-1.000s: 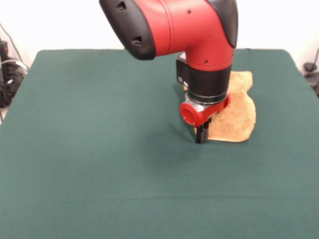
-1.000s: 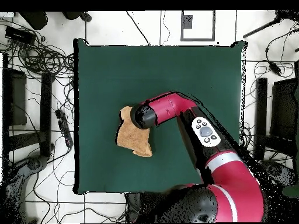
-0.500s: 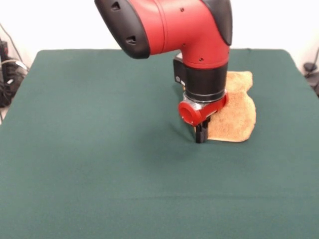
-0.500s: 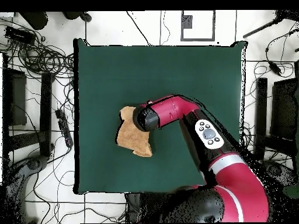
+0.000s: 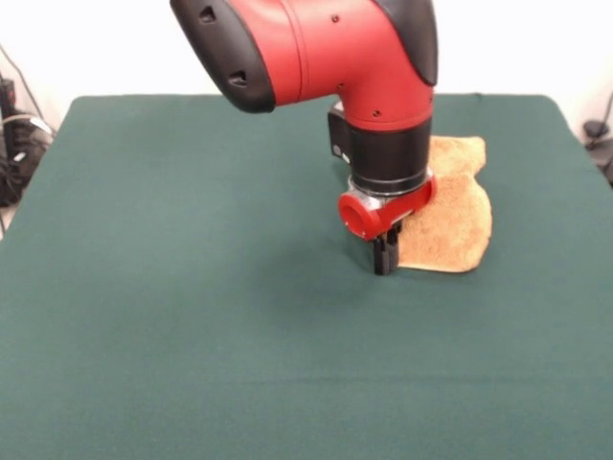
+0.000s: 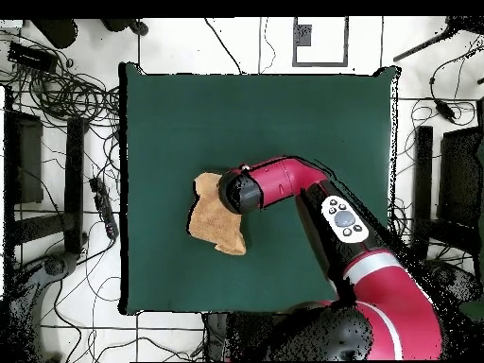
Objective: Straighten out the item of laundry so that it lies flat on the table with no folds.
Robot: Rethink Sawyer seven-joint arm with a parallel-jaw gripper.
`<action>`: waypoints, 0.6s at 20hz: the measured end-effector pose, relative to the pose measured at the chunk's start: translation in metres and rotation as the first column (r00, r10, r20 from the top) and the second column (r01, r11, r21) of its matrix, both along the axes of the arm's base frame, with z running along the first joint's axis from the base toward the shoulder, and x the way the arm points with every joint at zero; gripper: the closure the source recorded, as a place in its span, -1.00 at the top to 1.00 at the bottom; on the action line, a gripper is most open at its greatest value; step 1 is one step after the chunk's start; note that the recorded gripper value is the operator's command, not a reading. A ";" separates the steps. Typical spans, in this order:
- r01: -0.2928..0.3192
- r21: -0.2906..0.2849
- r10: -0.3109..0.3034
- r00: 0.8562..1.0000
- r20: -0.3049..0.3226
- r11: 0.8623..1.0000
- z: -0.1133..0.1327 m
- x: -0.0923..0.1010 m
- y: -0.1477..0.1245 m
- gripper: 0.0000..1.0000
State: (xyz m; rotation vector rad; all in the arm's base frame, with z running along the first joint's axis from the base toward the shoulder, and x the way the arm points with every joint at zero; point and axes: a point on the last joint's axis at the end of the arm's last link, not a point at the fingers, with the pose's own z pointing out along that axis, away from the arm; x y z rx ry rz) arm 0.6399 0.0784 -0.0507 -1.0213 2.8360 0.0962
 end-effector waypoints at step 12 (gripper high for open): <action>-0.012 0.001 0.012 1.000 -0.024 1.000 0.006 -0.021 -0.005 -1.00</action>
